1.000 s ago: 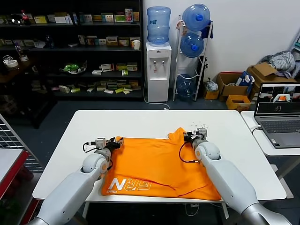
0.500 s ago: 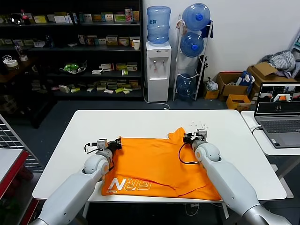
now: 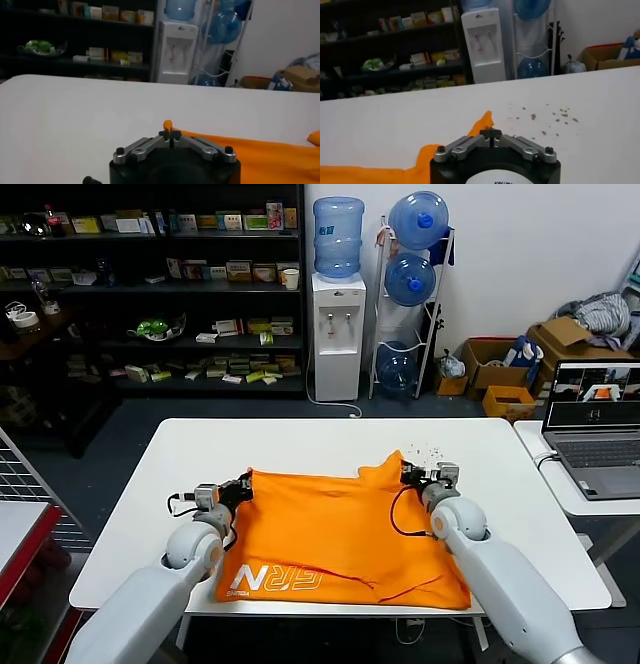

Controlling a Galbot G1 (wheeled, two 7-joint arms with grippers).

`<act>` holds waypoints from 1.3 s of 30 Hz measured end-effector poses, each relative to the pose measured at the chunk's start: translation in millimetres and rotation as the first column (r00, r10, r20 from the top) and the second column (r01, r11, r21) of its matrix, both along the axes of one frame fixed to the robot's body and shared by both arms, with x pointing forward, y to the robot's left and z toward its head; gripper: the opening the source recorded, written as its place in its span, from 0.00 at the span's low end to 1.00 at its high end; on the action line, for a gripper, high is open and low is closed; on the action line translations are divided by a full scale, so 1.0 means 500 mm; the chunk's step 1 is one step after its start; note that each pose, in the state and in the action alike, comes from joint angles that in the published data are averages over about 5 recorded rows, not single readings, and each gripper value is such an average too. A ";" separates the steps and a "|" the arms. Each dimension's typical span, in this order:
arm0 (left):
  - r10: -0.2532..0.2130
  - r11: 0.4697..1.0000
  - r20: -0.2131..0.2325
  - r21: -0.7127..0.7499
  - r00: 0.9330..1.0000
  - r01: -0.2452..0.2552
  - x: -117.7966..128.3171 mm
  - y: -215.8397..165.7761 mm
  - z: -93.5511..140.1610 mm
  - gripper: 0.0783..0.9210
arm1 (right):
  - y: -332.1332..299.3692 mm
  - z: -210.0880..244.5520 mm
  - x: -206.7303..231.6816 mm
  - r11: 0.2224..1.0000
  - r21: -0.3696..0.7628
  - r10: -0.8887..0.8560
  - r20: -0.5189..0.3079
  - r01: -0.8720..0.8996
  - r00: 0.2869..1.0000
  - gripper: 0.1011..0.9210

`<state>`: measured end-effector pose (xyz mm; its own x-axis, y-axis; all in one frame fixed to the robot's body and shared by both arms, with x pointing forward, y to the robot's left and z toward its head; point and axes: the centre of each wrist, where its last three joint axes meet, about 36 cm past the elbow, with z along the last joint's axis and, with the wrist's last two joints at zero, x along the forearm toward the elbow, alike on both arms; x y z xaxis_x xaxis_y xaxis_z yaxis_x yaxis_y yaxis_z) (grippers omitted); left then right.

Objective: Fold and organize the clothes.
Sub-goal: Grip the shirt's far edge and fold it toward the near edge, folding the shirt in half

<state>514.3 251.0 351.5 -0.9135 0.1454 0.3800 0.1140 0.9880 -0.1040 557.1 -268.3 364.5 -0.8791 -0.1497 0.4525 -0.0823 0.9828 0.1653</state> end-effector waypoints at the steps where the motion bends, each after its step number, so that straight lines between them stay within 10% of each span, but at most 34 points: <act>1: -0.001 1.000 0.005 0.000 1.000 0.001 -0.008 0.001 0.003 0.02 | -0.005 0.002 -0.010 1.000 0.001 0.000 0.003 0.000 1.000 0.03; 39: -0.044 0.999 -0.028 -0.008 0.999 0.044 -0.325 -0.029 0.045 0.02 | -0.062 0.080 -0.365 0.999 -0.036 0.037 -0.054 -0.039 0.998 0.03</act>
<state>351.7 236.6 373.8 -0.8952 0.1884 0.4038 0.1547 0.9813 -0.1149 374.7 -299.3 404.5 -0.8476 -0.1645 0.5044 -0.1113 0.9847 0.1341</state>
